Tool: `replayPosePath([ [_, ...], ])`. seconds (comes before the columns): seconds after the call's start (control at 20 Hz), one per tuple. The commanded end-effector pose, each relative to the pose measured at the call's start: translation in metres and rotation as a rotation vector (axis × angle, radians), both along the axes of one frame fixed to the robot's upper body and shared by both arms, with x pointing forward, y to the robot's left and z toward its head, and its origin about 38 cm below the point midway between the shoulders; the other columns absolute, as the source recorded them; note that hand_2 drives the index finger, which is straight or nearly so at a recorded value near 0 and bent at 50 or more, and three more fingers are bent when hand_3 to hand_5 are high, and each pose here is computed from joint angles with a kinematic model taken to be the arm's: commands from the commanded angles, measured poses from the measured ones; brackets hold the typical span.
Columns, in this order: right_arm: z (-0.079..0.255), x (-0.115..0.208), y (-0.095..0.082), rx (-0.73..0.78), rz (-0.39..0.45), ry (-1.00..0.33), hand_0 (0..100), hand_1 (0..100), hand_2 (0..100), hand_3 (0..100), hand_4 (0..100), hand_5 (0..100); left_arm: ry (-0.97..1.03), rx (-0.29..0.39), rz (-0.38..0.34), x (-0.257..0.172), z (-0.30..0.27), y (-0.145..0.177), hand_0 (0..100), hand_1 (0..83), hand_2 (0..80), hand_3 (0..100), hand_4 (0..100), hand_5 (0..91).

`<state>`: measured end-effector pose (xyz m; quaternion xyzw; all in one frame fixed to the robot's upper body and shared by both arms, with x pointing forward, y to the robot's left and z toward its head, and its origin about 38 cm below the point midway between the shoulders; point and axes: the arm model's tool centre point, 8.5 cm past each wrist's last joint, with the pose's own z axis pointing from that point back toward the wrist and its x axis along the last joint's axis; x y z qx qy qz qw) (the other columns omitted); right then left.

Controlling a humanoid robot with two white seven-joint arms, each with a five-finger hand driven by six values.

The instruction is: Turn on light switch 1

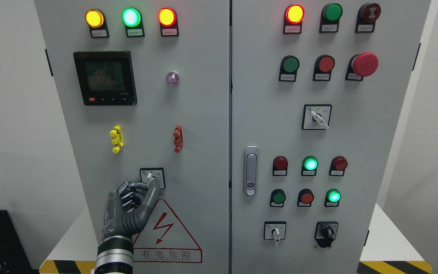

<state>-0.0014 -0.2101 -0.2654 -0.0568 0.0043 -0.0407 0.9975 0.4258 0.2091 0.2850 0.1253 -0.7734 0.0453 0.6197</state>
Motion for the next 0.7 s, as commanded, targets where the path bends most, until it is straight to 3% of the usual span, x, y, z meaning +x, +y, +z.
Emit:
replayPosePath([
  [0.0,0.0000,-0.0001,0.0000,-0.001,0.000,0.000,31,0,0,0,0,0,0.006,0.004,0.002,0.0022,-0.0014,-0.0003,21,56.4,58.3,94,93,87.3],
  [0.65,0.0000,-0.0001,0.0000,-0.001,0.000,0.000,31,0,0,0,0,0,0.005,0.005,0.000,0.0040,0.0001,-0.0012,21,56.7,59.2,94,93,87.3],
])
